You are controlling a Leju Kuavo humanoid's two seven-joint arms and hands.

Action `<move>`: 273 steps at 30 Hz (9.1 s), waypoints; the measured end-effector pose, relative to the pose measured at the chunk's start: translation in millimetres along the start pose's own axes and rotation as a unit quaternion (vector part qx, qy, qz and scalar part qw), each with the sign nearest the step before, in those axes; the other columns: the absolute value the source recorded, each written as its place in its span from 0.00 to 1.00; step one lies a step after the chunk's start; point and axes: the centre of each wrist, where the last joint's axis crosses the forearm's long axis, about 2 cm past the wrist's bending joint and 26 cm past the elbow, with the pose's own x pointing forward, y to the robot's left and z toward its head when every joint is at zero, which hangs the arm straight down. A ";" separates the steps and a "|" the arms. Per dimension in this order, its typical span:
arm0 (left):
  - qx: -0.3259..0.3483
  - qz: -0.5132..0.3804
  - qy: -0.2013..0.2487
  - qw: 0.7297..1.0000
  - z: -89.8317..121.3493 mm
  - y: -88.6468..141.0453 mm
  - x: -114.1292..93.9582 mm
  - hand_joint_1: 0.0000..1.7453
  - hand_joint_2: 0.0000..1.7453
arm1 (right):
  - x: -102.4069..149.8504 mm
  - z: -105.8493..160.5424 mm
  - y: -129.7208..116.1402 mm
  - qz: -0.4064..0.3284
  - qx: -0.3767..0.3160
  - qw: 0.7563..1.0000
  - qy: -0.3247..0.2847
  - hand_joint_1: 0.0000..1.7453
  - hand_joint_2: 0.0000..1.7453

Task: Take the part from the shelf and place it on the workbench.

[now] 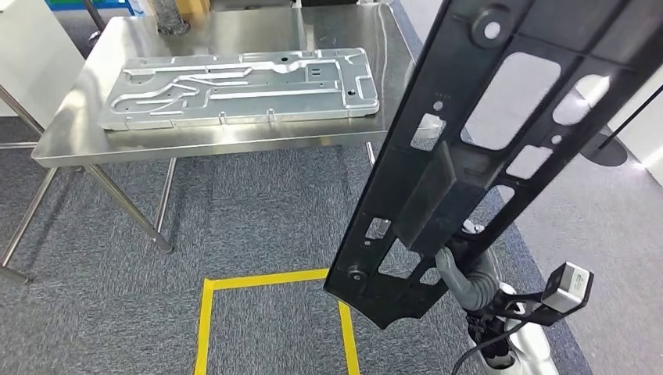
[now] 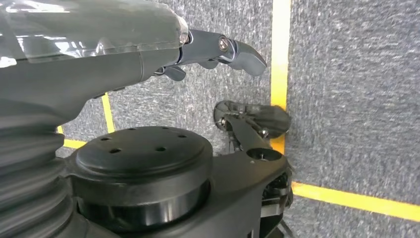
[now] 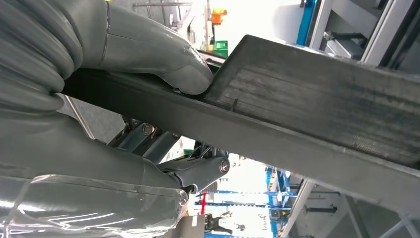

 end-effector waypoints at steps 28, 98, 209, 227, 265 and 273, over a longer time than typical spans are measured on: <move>0.000 -0.003 -0.006 1.000 -0.2 -1.6 2.3 0.00 1.00 | -0.8 -1.5 -1.0 0.022 0.003 1.000 0.005 1.00 1.00; -0.011 -0.010 -0.012 1.000 -0.4 -1.3 2.6 0.00 1.00 | 4.5 18.9 17.7 0.029 0.004 0.999 0.031 1.00 1.00; -0.051 0.015 0.012 0.999 -2.9 12.6 4.5 0.00 0.00 | -131.3 242.3 -7.8 0.166 -0.459 0.665 0.565 0.00 0.00; -0.048 0.004 0.023 0.999 -3.8 15.7 7.2 0.00 0.00 | -145.4 277.3 104.0 -0.057 -0.514 0.581 0.628 0.00 0.00; 0.019 -0.093 0.044 0.995 -6.0 20.7 18.6 0.00 0.50 | -145.4 280.3 109.0 -0.121 -0.440 0.553 0.697 0.00 1.00; 0.020 -0.082 0.073 0.994 -1.6 34.8 -11.4 0.00 0.00 | -146.2 277.7 107.7 -0.109 -0.414 0.565 0.705 0.00 0.00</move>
